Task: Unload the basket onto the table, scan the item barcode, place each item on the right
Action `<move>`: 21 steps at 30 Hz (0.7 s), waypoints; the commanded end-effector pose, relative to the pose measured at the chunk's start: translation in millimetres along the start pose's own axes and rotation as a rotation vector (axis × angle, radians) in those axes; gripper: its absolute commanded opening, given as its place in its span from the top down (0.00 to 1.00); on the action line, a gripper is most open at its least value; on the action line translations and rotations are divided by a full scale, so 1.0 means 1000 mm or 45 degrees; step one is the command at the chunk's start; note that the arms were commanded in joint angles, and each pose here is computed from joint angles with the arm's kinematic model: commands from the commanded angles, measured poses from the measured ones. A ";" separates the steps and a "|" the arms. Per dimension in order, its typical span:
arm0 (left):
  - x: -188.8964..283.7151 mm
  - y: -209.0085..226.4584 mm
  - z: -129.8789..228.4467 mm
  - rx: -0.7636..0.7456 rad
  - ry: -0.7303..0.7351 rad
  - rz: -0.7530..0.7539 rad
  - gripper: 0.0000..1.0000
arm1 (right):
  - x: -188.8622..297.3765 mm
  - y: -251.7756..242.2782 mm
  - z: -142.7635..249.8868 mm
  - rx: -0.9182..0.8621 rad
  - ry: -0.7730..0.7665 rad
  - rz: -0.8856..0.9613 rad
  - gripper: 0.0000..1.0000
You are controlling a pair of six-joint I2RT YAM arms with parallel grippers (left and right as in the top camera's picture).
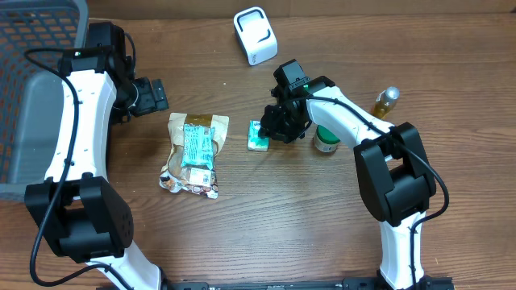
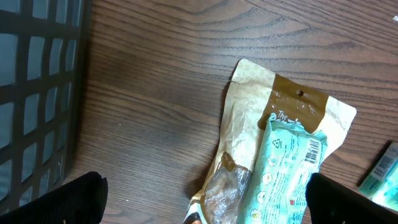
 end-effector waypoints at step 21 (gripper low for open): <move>0.002 -0.003 0.002 -0.028 0.001 0.012 0.01 | -0.004 0.005 0.001 -0.063 -0.059 0.075 0.72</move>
Point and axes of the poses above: each gripper's point midway between its finger pads, its own x axis back along the fingers, its own y axis along the line the jaws close on, z = x × y, the point moved 8 cm from there along x, back along the fingers, and after that the axes turned 14 degrees about x, right-handed, at the moved point
